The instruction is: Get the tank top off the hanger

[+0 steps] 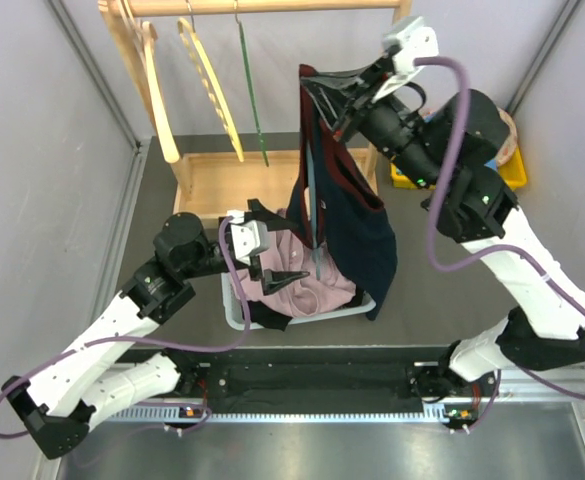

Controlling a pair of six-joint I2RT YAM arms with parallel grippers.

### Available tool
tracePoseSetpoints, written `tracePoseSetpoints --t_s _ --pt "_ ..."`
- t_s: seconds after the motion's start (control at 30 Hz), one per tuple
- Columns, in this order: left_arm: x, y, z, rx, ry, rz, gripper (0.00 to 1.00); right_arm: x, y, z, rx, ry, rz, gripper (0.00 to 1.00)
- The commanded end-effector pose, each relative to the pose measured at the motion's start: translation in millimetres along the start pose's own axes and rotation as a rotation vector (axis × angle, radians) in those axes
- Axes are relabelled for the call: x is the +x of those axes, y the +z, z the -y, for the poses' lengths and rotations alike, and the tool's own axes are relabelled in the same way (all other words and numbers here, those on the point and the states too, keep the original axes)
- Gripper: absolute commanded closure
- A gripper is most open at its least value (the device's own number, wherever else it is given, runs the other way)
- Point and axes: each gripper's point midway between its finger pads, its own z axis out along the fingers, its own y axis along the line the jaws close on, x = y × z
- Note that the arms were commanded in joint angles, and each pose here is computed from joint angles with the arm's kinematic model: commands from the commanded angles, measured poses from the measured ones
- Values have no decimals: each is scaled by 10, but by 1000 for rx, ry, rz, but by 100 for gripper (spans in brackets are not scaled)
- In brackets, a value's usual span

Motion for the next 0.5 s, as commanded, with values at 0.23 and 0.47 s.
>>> tracePoseSetpoints --t_s 0.23,0.47 --pt "184 -196 119 -43 -47 -47 1 -253 38 217 138 -146 43 100" --pt "222 -326 135 -83 -56 -78 1 -216 94 297 187 -216 29 100"
